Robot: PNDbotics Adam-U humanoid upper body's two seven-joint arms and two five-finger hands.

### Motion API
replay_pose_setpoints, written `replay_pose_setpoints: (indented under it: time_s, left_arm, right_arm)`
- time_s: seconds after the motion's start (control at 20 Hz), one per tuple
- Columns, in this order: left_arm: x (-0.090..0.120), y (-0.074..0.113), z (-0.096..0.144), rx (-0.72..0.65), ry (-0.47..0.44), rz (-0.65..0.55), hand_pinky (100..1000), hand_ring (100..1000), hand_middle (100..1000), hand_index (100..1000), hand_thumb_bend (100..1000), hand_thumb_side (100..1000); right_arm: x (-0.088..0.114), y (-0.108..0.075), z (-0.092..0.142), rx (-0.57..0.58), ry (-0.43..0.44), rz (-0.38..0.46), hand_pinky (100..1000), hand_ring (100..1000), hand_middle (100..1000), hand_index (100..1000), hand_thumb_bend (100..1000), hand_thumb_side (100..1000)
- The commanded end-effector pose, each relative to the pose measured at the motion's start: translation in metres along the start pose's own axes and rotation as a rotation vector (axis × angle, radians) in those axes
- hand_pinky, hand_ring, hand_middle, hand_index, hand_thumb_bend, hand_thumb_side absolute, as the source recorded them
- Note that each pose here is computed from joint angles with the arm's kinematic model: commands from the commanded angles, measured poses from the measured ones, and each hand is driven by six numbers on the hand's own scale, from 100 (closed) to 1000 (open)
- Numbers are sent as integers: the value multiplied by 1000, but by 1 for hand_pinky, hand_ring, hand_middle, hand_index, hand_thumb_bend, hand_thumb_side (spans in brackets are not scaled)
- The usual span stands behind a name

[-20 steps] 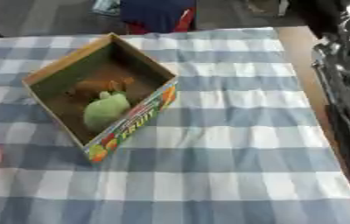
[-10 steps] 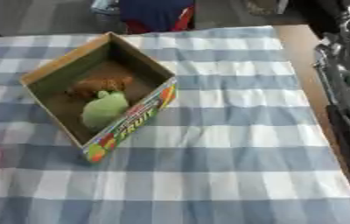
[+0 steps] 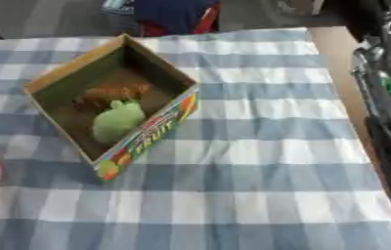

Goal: Pick up objects on the table and place them in the box.

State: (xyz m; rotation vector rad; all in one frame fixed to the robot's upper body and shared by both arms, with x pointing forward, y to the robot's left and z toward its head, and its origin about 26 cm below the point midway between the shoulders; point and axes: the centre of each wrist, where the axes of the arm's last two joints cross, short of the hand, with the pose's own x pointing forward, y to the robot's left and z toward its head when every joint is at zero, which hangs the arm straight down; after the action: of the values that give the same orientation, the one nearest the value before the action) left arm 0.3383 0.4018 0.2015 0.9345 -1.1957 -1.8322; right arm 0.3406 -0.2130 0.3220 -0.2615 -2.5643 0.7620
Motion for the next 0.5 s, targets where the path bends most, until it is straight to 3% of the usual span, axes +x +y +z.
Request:
replay_pose_setpoints:
  time_s: [0.05, 0.25, 0.5]
  left_arm:
    - [-3, 9, 3, 5, -7, -24, 362, 698, 569, 791, 531, 447]
    - [0, 10, 1, -9, -35, 12, 350, 691, 576, 789, 412, 263]
    - [4, 14, 1, 6, -38, 36, 328, 673, 559, 768, 299, 197]
  right_arm:
    - [4, -6, -4, -6, -21, 19, 702, 774, 693, 934, 100, 857]
    - [3, -6, -4, -3, -19, 20, 702, 774, 692, 934, 100, 860]
    - [3, -5, -4, 0, -17, 20, 702, 774, 691, 933, 100, 862]
